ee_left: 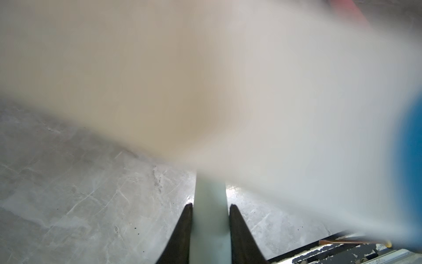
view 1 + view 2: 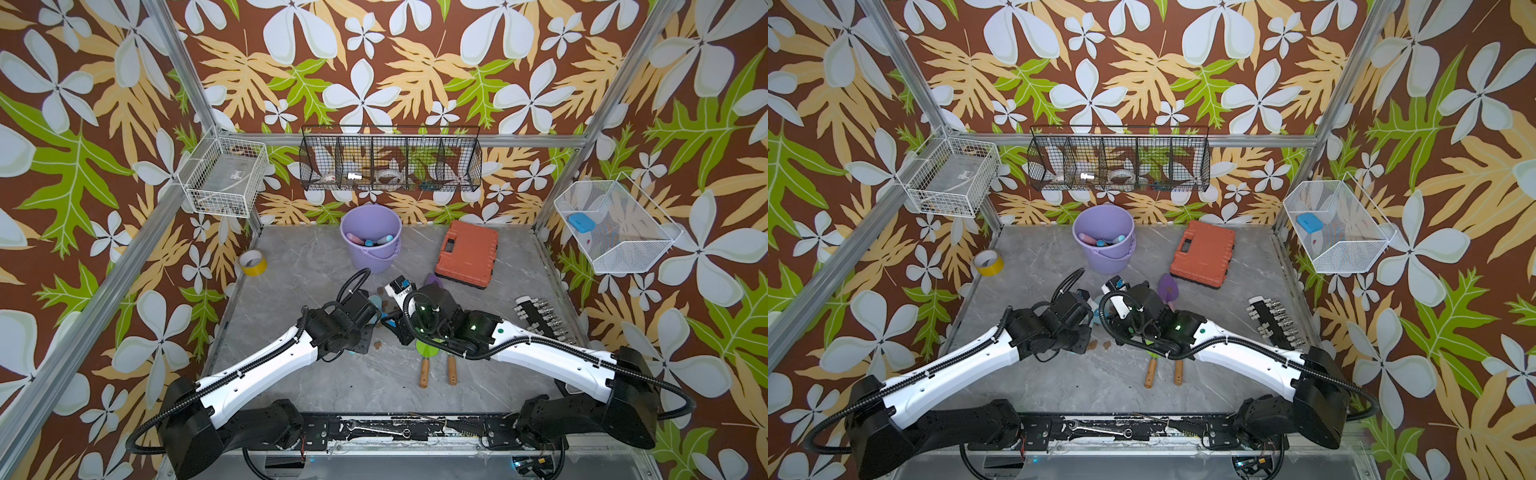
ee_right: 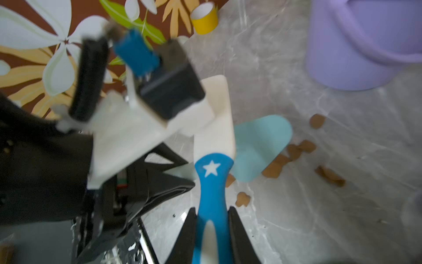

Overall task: Brush the soil off the hand trowel and place it into the bucket
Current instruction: Brush off the soil from the hand trowel.

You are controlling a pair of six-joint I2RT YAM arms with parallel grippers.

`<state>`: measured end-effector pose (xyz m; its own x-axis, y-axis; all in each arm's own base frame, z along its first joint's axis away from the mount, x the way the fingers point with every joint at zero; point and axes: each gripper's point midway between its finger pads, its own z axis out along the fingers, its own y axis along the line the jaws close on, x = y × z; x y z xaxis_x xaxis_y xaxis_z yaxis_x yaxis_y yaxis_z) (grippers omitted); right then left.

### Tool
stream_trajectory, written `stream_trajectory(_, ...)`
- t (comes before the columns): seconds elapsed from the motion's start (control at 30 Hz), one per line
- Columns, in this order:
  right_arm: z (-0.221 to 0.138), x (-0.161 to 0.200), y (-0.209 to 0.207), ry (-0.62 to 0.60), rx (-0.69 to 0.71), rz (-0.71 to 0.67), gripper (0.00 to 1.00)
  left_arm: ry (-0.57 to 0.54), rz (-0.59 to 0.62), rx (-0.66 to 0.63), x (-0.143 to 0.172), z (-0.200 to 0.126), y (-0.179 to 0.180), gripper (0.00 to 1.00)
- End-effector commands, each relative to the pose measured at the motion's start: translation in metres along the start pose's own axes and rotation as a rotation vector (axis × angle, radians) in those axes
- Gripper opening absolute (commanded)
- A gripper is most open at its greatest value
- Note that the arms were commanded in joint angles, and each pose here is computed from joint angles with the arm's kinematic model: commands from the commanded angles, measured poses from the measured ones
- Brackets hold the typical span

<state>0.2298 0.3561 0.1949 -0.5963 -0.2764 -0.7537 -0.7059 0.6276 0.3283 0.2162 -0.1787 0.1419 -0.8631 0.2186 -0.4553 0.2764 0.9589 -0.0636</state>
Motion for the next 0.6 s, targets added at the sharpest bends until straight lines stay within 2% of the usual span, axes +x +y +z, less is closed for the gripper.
stream_trajectory(0.0,0.010,0.020,-0.025,0.053,0.053,0.010,0.00,-0.020,-0.003,0.007,-0.007,-0.004,-0.002,0.00)
stream_trajectory(0.07,0.008,0.029,-0.065,0.083,0.116,0.077,0.00,-0.013,-0.005,0.022,-0.009,-0.004,-0.006,0.00)
stream_trajectory(0.13,-0.005,0.019,-0.082,0.033,0.159,0.088,0.00,-0.003,-0.008,0.034,-0.008,-0.003,-0.009,0.00)
stream_trajectory(0.2,-0.021,-0.003,-0.072,-0.043,0.135,0.064,0.00,0.005,-0.014,0.034,-0.006,-0.002,-0.009,0.00)
stream_trajectory(0.3,-0.028,-0.017,-0.035,-0.090,0.010,0.042,0.00,0.004,-0.033,0.038,-0.006,-0.002,-0.009,0.00)
stream_trajectory(0.37,-0.022,-0.010,-0.012,-0.067,-0.060,0.007,0.00,-0.003,-0.045,0.043,-0.005,-0.003,-0.009,0.00)
stream_trajectory(0.43,-0.012,0.006,-0.007,-0.016,-0.099,0.006,0.00,-0.006,-0.055,0.055,-0.004,-0.004,-0.010,0.00)
stream_trajectory(0.57,0.011,0.035,-0.058,0.124,0.100,0.020,0.00,-0.022,-0.078,0.084,-0.002,-0.005,-0.012,0.00)
